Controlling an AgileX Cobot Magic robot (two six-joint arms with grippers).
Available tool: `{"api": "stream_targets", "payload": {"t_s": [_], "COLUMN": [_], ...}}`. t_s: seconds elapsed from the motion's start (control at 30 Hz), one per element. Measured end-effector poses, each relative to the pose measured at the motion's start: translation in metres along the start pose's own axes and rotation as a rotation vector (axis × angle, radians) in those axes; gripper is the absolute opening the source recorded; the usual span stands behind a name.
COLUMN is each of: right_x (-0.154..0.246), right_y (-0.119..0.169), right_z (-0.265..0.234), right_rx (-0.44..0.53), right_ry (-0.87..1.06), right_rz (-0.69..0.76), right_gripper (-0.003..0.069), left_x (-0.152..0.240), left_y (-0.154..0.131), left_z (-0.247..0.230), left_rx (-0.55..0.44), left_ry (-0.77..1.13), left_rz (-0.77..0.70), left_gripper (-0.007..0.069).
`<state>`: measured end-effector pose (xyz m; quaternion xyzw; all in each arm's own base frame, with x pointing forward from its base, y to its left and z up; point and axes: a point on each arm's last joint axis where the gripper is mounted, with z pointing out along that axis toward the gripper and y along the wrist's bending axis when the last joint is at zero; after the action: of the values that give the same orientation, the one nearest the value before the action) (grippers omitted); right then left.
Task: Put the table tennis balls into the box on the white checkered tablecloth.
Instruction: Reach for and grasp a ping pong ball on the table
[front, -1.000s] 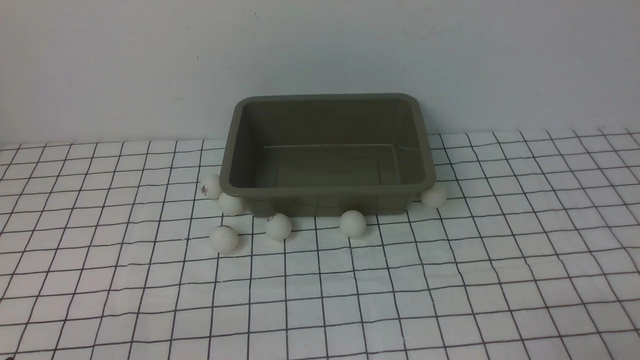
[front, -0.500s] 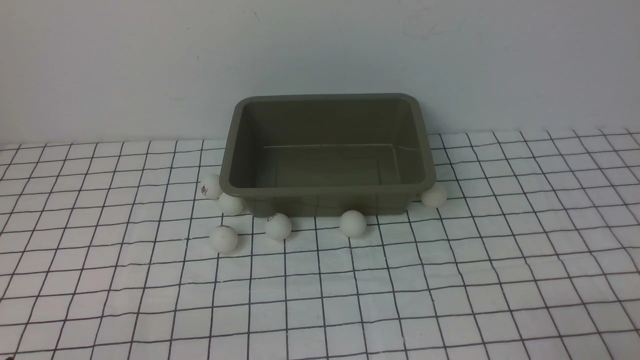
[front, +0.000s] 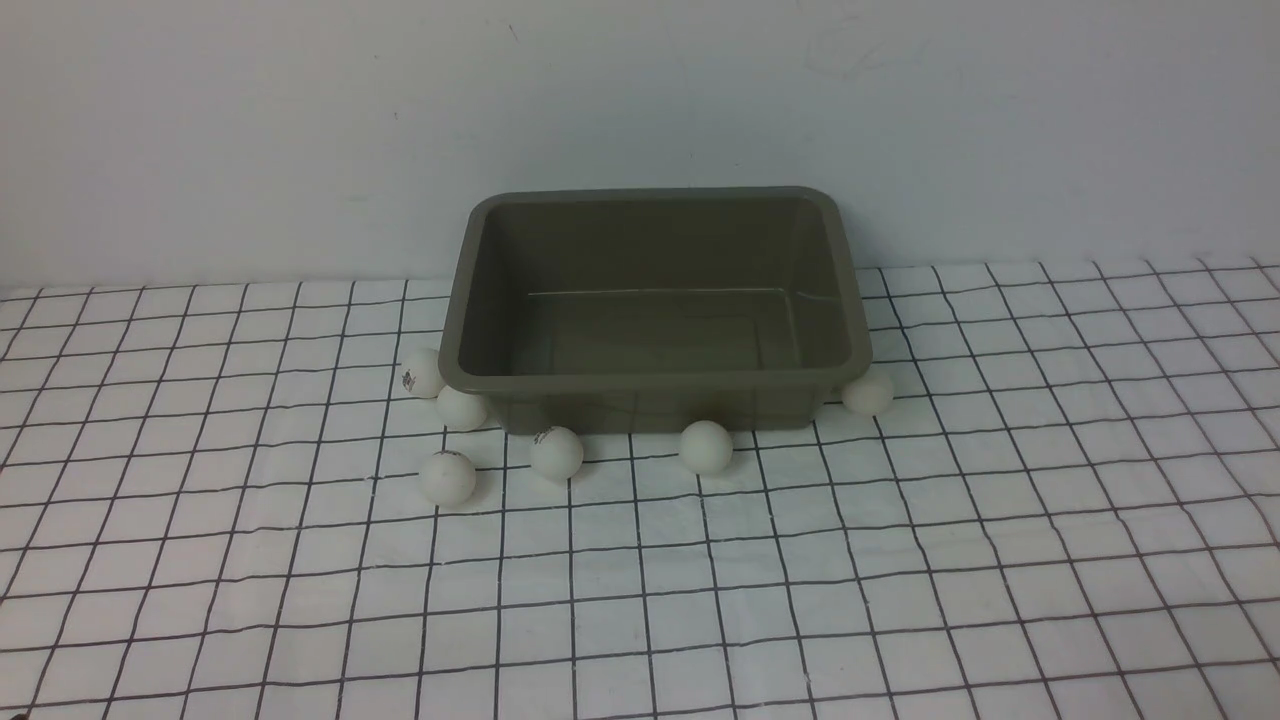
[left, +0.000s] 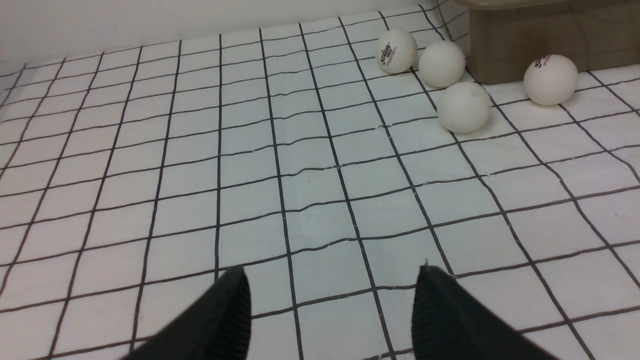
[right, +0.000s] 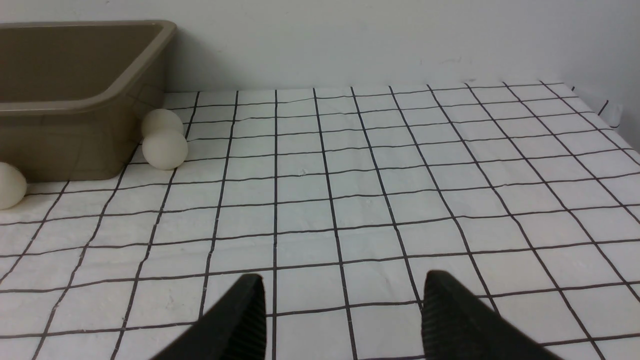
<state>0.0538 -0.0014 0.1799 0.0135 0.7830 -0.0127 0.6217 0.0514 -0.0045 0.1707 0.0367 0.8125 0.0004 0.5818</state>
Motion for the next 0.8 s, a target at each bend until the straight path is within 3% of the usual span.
{"api": "stream_targets", "payload": {"t_s": [0.8], "right_x": [0.0000], "right_y": [0.0000], "right_z": [0.0000], "right_rx": [0.000], "right_ry": [0.000], "right_rz": [0.021], "right_gripper": [0.0390], "left_x": [0.0000], "left_y": [0.0000], "left_z": [0.0000], "left_rx": [0.000], "left_ry": [0.000], "left_rz": [0.000], "left_gripper": [0.0395]}}
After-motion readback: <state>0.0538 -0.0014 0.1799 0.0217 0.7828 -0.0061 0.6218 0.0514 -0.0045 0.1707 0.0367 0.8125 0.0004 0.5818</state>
